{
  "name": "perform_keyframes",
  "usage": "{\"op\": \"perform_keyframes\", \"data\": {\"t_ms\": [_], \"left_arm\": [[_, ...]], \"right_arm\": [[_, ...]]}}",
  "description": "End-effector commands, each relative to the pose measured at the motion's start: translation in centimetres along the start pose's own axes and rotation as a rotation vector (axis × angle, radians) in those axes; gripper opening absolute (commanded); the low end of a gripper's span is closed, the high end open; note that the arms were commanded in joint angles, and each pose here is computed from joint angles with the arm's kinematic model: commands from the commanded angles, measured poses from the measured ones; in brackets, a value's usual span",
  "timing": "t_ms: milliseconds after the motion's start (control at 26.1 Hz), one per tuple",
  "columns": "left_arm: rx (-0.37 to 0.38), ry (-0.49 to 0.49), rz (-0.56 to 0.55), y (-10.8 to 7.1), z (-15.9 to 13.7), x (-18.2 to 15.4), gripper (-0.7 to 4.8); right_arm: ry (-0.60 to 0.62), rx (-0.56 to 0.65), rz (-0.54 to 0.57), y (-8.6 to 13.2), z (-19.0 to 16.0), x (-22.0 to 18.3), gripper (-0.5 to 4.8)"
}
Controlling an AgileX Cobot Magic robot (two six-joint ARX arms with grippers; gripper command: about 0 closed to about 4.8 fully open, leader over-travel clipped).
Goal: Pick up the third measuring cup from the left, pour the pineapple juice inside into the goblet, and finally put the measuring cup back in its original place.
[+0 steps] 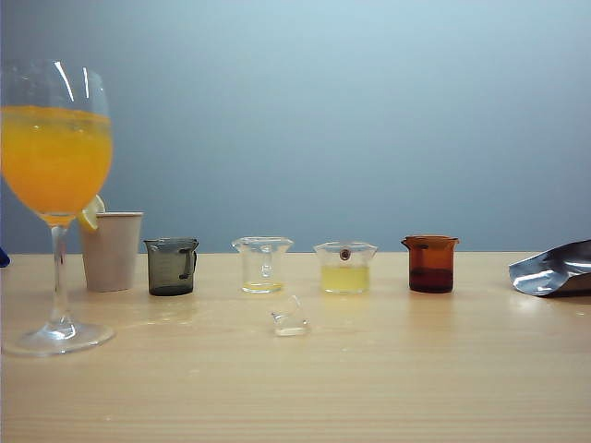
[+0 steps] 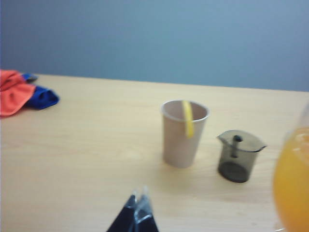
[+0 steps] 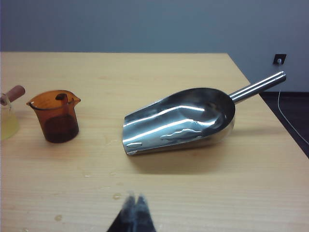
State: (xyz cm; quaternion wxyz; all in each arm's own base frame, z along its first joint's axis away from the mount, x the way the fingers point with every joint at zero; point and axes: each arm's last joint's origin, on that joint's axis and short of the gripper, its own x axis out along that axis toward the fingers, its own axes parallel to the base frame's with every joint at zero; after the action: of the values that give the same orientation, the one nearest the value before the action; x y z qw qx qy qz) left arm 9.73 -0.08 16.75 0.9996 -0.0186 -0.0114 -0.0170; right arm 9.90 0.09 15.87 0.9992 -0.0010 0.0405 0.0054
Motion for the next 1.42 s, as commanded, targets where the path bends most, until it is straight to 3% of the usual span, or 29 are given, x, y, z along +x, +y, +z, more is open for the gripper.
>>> {"op": "perform_keyframes", "data": {"t_ms": [38,384,499,537,575,690,767,882,997,1189,1419], "left_arm": [[0.004,-0.017,0.012,0.0,0.2,0.0,-0.05],[0.003,-0.01,0.017,0.0,0.2,0.0,-0.05],[-0.053,-0.025,0.019,0.0,0.7,-0.1,-0.05],[-0.153,-0.044,0.026,0.0,2.1,-0.4,-0.05],[-0.186,-0.049,0.039,0.0,3.0,-0.7,-0.05],[-0.157,-0.041,0.054,-0.2,6.6,-2.1,-0.05],[-0.114,-0.042,0.054,-0.3,8.6,-2.6,-0.05],[-0.107,-0.064,0.03,-0.4,11.6,-2.9,-0.05],[-0.106,-0.089,0.015,-0.6,14.8,-3.0,-0.05],[-0.099,-0.066,-0.086,-1.1,20.3,-2.3,-0.05],[-0.097,-0.061,-0.115,-1.3,23.7,-1.4,-0.05]], "right_arm": [[-0.01,-0.002,-0.002,0.0,0.2,0.0,-0.06],[-0.017,0.002,-0.002,0.0,0.2,0.0,-0.06],[-0.025,0.06,-0.004,0.0,1.3,-0.3,-0.06],[-0.027,0.136,-0.001,0.0,3.1,-0.9,-0.06],[-0.02,0.133,-0.002,0.0,4.5,-1.4,-0.06],[-0.021,0.019,0.002,0.1,9.8,-2.7,-0.06],[-0.051,0.015,0.003,0.1,12.2,-2.7,-0.06],[-0.115,0.015,0.016,0.1,14.9,-2.1,-0.06],[-0.158,0.011,0.076,0.3,16.7,-1.3,-0.06],[-0.103,0.042,0.161,1.1,18.6,0.6,-0.06],[-0.052,0.044,0.259,4.3,18.6,3.4,-0.06]]}}
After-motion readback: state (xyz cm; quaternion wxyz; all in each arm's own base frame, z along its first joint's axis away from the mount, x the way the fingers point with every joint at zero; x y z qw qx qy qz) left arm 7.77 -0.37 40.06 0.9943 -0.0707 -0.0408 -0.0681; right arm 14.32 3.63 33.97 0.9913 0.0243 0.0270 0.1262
